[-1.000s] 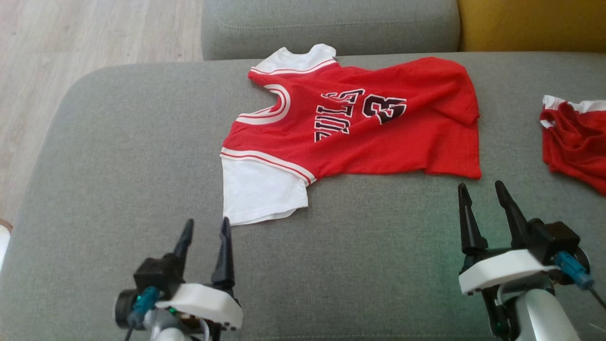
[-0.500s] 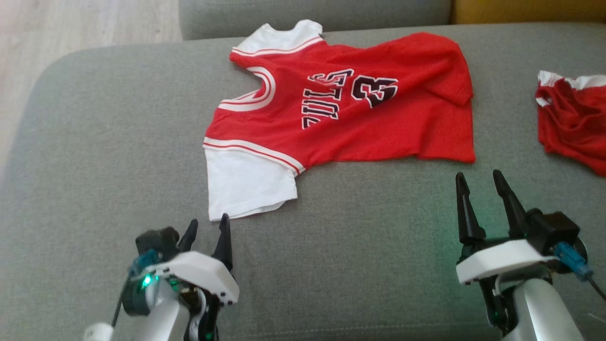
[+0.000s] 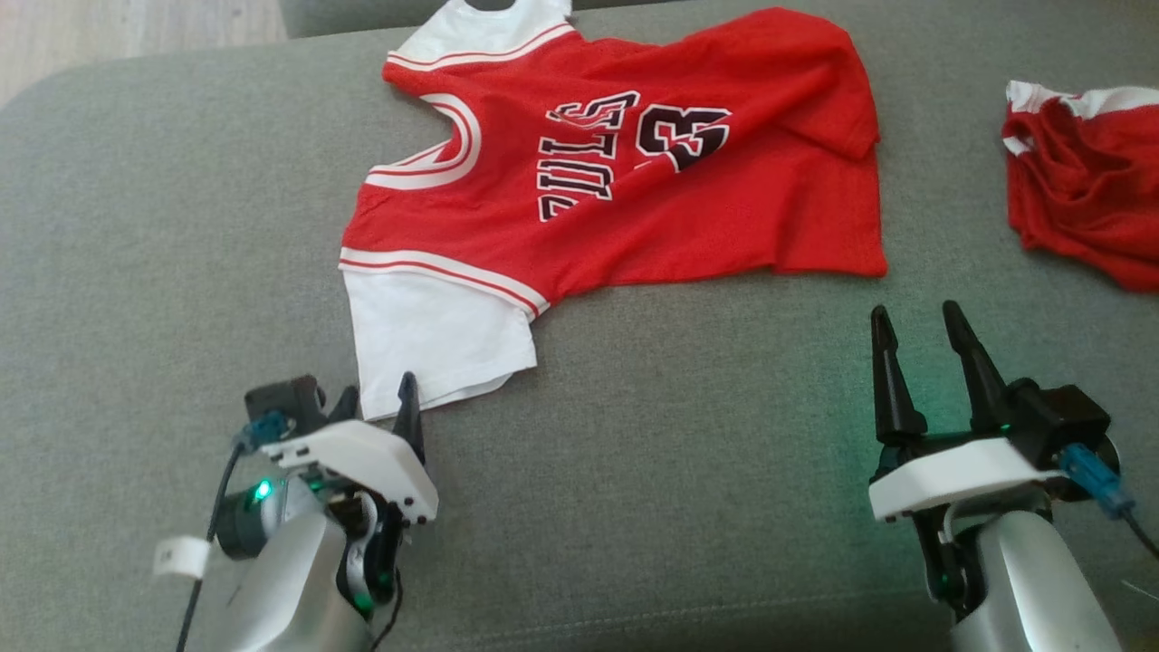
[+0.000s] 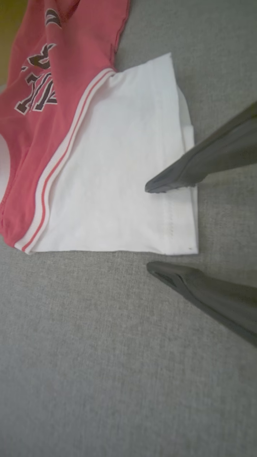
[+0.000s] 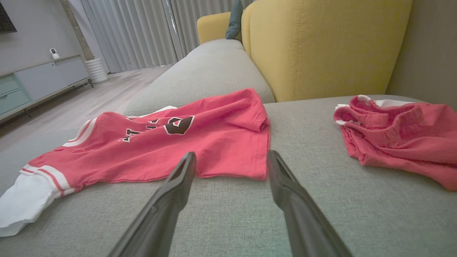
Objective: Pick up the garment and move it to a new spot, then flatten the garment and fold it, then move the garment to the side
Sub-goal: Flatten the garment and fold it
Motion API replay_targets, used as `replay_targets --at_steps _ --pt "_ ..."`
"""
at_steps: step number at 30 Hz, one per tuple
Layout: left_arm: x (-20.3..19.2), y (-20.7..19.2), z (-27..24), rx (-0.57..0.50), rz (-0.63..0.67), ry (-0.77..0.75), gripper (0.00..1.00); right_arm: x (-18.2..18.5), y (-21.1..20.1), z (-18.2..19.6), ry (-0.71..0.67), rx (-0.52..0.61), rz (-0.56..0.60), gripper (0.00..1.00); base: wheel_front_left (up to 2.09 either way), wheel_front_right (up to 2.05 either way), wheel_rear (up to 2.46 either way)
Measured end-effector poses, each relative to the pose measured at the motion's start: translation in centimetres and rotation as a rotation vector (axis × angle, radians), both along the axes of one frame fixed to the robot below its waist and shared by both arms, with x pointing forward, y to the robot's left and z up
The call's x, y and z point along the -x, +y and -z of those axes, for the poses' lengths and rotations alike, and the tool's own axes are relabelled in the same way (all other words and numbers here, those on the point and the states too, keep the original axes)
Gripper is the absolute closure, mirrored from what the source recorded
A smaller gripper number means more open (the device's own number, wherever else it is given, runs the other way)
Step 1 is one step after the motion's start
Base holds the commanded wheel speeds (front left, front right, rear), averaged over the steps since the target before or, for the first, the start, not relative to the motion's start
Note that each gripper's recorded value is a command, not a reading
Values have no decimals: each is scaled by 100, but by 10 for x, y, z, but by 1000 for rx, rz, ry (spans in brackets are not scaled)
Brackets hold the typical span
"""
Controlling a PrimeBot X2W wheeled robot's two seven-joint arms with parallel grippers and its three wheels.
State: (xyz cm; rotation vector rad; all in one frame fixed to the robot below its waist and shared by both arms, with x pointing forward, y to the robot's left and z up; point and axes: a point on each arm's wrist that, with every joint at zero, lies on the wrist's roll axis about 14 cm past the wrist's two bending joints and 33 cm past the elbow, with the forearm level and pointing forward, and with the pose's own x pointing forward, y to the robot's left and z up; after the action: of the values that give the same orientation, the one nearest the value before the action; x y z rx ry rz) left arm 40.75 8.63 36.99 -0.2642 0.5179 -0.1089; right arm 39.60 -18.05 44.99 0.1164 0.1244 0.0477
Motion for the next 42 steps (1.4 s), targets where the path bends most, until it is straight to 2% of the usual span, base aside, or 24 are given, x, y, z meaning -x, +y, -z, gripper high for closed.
replay_targets --at_steps 2,3,4,5,6,7,13,19,25,34,42 --pt "-3 -3 2 -5 15 13 4 -1 -2 0 -2 1 6 0 0 0 0" --pt "-4 -5 3 -7 26 17 21 -1 -3 0 -5 2 8 0 0 0 0" --pt "-5 -6 3 -8 33 22 53 -1 -3 0 -4 2 10 0 0 0 0" --pt "-5 -6 4 -14 40 27 66 -1 -4 1 -1 2 11 0 0 0 0" --pt "-5 -6 5 -23 51 27 87 0 -4 2 0 2 13 0 0 0 0" --pt "-5 -7 5 -26 61 27 99 0 -4 3 2 2 13 0 0 0 0" --pt "-3 -9 0 -18 61 4 100 -2 -7 9 21 8 20 0 0 0 0" --pt "8 9 -12 1 -26 -69 100 -25 -19 15 88 46 45 0 0 0 0" --pt "7 28 -35 16 -97 -149 100 -41 -23 41 219 61 56 0 0 0 0" --pt "23 46 -43 13 -158 -158 100 -48 -11 81 366 63 33 0 0 0 0" --pt "25 46 -47 17 -159 -164 100 -58 -6 86 379 60 30 0 0 0 0"
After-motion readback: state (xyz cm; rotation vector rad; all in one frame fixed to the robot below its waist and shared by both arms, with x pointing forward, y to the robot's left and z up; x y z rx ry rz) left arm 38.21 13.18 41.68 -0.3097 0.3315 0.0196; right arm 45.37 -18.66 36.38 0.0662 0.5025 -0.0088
